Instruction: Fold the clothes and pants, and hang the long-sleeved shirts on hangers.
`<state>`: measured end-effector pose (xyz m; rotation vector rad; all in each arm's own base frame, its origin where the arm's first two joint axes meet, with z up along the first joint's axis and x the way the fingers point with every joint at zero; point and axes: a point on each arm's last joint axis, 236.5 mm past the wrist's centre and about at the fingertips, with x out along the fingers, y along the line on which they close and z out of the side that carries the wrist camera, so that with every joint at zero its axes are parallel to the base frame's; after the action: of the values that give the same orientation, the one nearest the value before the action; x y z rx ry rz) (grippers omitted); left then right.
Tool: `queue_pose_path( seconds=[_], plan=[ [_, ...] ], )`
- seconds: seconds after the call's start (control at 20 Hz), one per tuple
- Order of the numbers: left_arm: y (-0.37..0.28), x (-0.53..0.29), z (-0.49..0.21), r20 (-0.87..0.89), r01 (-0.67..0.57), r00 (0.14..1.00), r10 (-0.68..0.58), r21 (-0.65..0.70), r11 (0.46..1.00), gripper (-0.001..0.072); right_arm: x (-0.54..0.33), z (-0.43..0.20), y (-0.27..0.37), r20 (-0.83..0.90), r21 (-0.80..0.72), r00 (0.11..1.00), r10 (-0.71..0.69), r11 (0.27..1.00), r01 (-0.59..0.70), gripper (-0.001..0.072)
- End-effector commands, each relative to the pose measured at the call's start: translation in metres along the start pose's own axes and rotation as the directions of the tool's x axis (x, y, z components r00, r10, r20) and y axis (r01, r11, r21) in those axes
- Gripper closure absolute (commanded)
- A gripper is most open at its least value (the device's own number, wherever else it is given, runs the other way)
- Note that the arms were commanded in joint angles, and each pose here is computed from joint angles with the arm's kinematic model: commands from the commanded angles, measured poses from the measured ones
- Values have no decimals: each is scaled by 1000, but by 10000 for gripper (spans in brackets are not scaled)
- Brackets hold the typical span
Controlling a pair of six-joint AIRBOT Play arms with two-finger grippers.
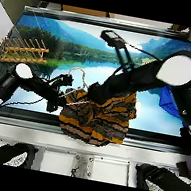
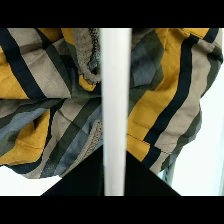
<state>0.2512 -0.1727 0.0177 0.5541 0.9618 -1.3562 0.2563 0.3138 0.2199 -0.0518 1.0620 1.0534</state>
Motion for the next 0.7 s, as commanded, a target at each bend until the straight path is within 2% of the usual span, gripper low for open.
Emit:
queue_pose_path(
  seconds=[0.0,0.25,0.35,0.5,0.65],
  plan=[
    [0,0,0,0,-1,1000,1,1,1000,694,-16,2,-15,20,-8,999,25,1000,-25,147],
    [0,0,0,-1,0,1000,0,2,1000,694,-41,-1,-51,47,-301,999,-28,953,41,146],
    [0,0,0,0,0,1000,0,1,1000,694,-56,-13,-59,40,-394,998,58,918,-37,146],
    [0,0,0,0,0,1000,0,1,1000,694,-76,-20,-81,149,-407,964,220,902,-143,147],
    [0,0,0,-1,1,1000,-1,1,1000,694,-87,-39,-131,276,-375,929,247,917,-132,147]
  ],
)
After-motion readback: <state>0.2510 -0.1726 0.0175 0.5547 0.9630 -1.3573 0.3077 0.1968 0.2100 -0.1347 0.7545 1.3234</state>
